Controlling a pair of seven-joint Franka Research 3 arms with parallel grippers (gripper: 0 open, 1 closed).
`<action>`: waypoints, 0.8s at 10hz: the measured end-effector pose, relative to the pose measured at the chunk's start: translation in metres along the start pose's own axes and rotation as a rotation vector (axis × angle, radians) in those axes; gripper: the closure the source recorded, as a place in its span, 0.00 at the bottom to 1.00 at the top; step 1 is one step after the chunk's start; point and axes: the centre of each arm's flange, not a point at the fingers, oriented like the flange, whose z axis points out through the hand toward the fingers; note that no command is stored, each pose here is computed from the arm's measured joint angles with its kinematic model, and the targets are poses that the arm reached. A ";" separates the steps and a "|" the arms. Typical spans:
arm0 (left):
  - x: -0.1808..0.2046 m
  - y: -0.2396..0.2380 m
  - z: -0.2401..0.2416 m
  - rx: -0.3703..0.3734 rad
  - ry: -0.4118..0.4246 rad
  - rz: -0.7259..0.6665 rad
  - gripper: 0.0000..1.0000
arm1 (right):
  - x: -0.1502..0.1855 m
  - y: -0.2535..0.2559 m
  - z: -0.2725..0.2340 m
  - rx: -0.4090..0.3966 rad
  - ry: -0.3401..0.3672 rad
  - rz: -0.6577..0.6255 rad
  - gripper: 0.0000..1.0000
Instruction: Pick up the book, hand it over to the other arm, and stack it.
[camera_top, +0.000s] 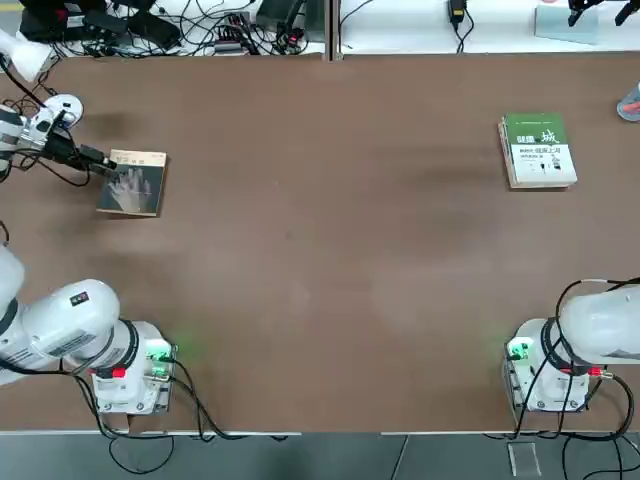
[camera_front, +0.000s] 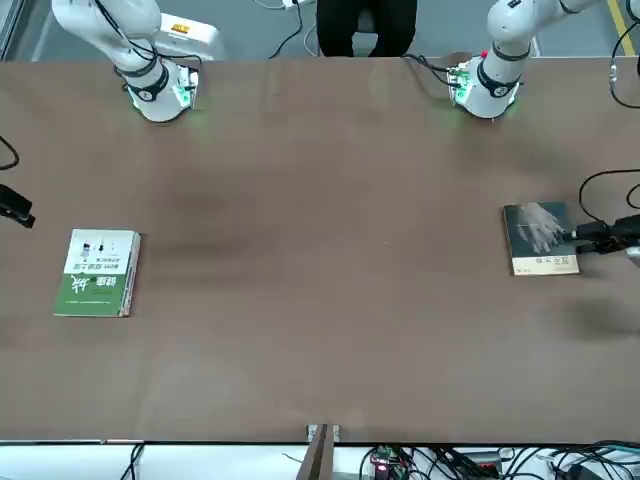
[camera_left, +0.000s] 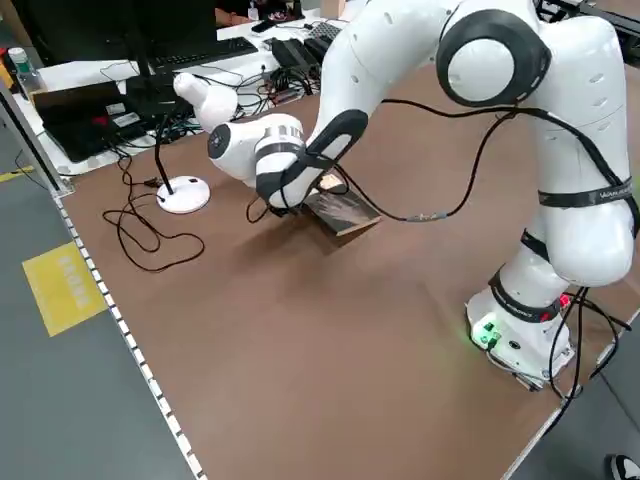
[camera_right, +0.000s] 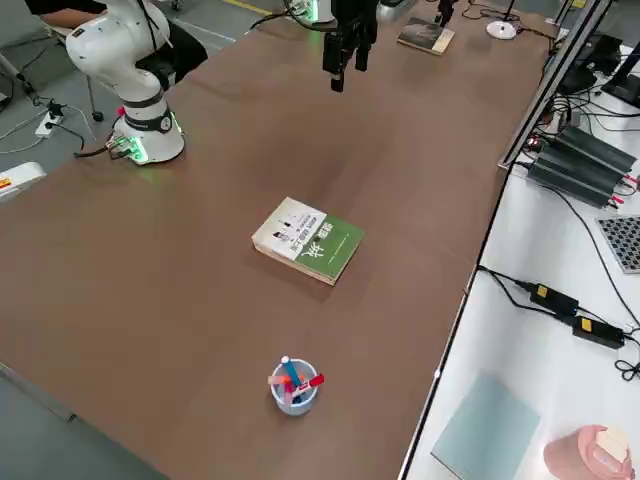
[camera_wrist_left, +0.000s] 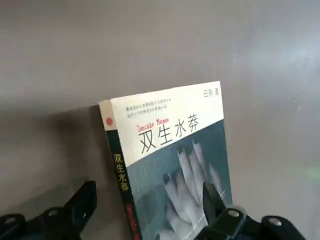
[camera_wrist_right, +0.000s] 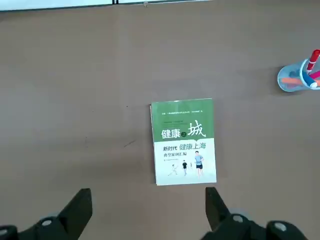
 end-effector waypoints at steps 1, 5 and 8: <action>0.001 0.001 0.001 -0.003 0.001 0.001 0.07 | 0.000 0.000 0.000 0.000 -0.001 0.000 0.00; 0.005 0.000 0.008 -0.012 -0.002 0.003 0.07 | 0.000 -0.001 0.004 0.000 -0.008 -0.001 0.00; 0.007 -0.004 0.015 -0.020 -0.004 0.003 0.07 | 0.000 -0.001 0.005 0.000 -0.010 -0.002 0.00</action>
